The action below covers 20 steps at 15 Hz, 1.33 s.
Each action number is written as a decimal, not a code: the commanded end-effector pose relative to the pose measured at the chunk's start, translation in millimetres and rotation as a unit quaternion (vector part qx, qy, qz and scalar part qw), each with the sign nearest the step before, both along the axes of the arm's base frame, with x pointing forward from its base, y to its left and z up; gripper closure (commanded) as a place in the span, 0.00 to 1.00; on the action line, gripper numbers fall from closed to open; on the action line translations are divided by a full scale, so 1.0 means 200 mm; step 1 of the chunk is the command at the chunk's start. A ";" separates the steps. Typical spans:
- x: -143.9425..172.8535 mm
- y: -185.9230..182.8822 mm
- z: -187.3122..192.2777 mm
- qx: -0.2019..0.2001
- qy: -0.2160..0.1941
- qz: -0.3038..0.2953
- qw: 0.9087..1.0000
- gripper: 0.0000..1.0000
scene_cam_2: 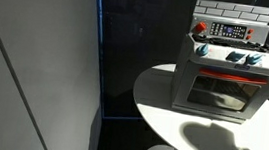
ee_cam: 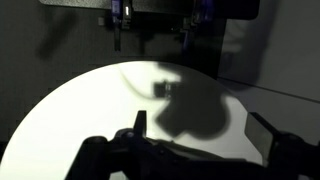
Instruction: Press the top right orange button on the stove
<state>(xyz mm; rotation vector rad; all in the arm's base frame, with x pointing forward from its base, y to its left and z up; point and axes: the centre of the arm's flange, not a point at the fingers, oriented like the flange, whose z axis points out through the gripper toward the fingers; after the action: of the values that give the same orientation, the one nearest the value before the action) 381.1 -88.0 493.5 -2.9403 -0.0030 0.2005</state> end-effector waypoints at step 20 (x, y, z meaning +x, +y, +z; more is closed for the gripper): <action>0.72 -0.19 0.16 -0.051 -0.089 -0.150 0.983 0.00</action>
<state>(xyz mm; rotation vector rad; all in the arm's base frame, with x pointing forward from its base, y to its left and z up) 500.4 -121.0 516.4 -3.0083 0.3317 -0.0505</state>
